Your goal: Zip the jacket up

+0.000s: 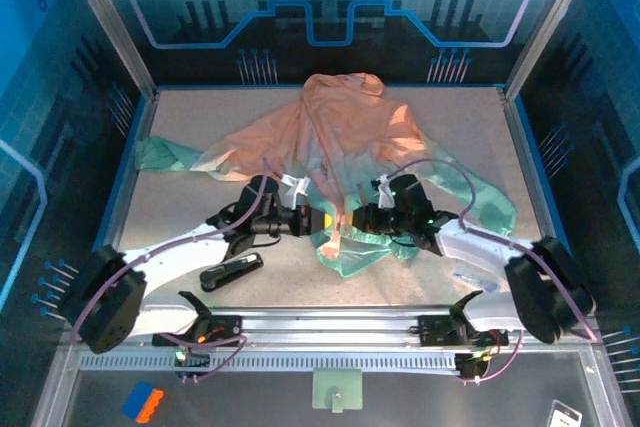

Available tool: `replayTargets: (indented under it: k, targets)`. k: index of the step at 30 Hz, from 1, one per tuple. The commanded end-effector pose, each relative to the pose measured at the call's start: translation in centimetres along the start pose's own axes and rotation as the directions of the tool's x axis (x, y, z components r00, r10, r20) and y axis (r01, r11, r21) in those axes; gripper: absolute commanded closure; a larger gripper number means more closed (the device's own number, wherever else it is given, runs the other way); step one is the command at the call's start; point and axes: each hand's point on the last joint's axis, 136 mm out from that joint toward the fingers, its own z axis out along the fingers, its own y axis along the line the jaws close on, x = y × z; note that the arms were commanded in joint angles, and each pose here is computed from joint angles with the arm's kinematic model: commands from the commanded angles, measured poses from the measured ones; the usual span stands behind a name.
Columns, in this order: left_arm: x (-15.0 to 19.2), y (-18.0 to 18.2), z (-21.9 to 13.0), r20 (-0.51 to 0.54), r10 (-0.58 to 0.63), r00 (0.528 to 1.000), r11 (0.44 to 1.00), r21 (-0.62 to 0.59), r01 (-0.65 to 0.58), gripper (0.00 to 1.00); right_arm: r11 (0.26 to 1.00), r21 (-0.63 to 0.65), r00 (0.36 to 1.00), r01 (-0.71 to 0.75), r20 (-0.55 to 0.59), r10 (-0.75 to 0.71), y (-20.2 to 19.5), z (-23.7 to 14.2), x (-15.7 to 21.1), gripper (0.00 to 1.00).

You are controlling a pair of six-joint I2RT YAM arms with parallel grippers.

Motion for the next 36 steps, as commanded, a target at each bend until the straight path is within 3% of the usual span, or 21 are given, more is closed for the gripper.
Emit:
replayTargets:
  k: [1,5,9,12,16,29,36]
  targets:
    - [0.1,1.2,1.7,-0.001,-0.040,0.999,0.999,0.018,0.040,1.00,0.998,-0.026,0.996,-0.064,0.057,0.065,-0.3,1.2,-1.6,1.00]
    - [0.5,3.2,3.9,-0.029,-0.089,0.996,0.996,0.008,0.090,1.00,0.995,-0.019,0.994,-0.102,0.035,0.103,-1.1,2.5,-1.5,1.00]
    - [0.6,4.4,5.0,-0.023,-0.124,0.992,0.992,0.005,0.124,1.00,0.995,-0.011,0.995,-0.097,0.012,0.097,-1.6,2.9,-0.9,0.88]
    - [0.7,5.0,5.2,-0.016,-0.145,0.989,0.989,-0.001,0.145,1.00,0.998,-0.004,0.998,-0.061,0.005,0.061,-1.6,2.6,-0.6,0.73]
    - [1.1,5.7,4.9,-0.015,-0.166,0.986,0.986,-0.015,0.166,1.00,1.000,0.002,1.000,0.011,0.012,-0.011,-1.5,1.7,-0.2,0.63]
    - [1.1,6.6,4.7,-0.035,-0.211,0.977,0.977,0.003,0.211,1.00,0.973,0.001,0.973,0.229,-0.009,-0.229,-1.1,1.6,1.3,0.62]
    - [1.6,7.1,4.8,-0.037,-0.227,0.973,0.974,0.003,0.227,1.00,0.948,0.012,0.948,0.317,-0.025,-0.316,-0.6,1.0,2.5,0.54]
